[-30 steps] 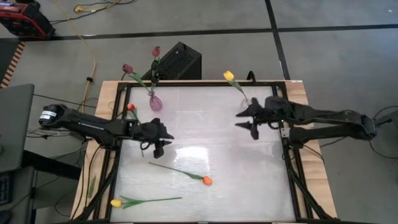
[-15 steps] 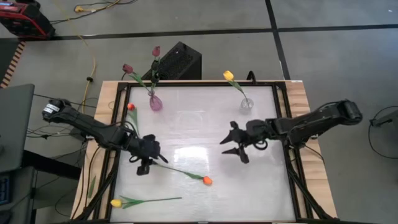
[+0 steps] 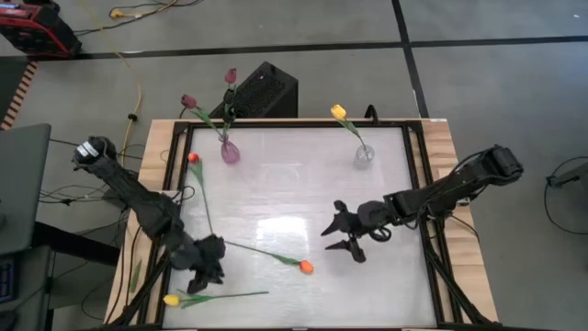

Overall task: Sort flowers into vase by color
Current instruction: Put the yellow tulip into the transparent vase

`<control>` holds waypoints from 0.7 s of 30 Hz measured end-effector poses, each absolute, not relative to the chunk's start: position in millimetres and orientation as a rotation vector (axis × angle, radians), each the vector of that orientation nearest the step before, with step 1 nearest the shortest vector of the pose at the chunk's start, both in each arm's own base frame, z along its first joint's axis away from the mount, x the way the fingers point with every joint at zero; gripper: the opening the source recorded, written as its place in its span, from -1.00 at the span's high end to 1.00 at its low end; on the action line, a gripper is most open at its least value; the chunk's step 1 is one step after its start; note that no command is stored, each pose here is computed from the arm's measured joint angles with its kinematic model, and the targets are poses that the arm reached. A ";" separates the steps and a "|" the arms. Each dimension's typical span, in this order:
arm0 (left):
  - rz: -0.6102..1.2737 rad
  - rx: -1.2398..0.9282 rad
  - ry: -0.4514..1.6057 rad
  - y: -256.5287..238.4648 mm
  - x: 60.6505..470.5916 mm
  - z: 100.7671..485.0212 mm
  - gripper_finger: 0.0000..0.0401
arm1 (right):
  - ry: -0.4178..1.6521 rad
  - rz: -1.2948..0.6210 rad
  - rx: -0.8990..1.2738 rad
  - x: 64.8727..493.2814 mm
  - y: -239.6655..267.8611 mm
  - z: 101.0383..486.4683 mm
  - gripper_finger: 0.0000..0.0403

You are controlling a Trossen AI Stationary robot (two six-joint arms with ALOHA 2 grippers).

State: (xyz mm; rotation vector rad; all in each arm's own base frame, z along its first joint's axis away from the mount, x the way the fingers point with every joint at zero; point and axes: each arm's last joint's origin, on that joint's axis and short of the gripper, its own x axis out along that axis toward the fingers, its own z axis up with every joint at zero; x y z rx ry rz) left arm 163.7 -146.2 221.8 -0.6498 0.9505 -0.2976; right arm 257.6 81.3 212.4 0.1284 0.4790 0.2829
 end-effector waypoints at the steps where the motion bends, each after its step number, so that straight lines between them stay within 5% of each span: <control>1: -0.295 -0.661 0.930 -153.4 163.3 220.6 0.49 | 0.470 0.292 0.125 257.9 85.4 212.1 -0.12; 5: -0.291 -0.670 0.916 -181.9 169.3 203.7 0.49 | 0.480 0.335 0.134 259.9 105.2 211.2 -0.12; 14: -0.148 -0.288 1.240 -223.6 200.1 172.5 0.59 | 0.515 0.427 0.120 265.1 155.6 209.3 -0.12; 21: -0.144 -0.230 1.379 -241.4 206.2 167.9 0.63 | 0.541 0.427 0.108 264.2 177.3 201.0 -0.12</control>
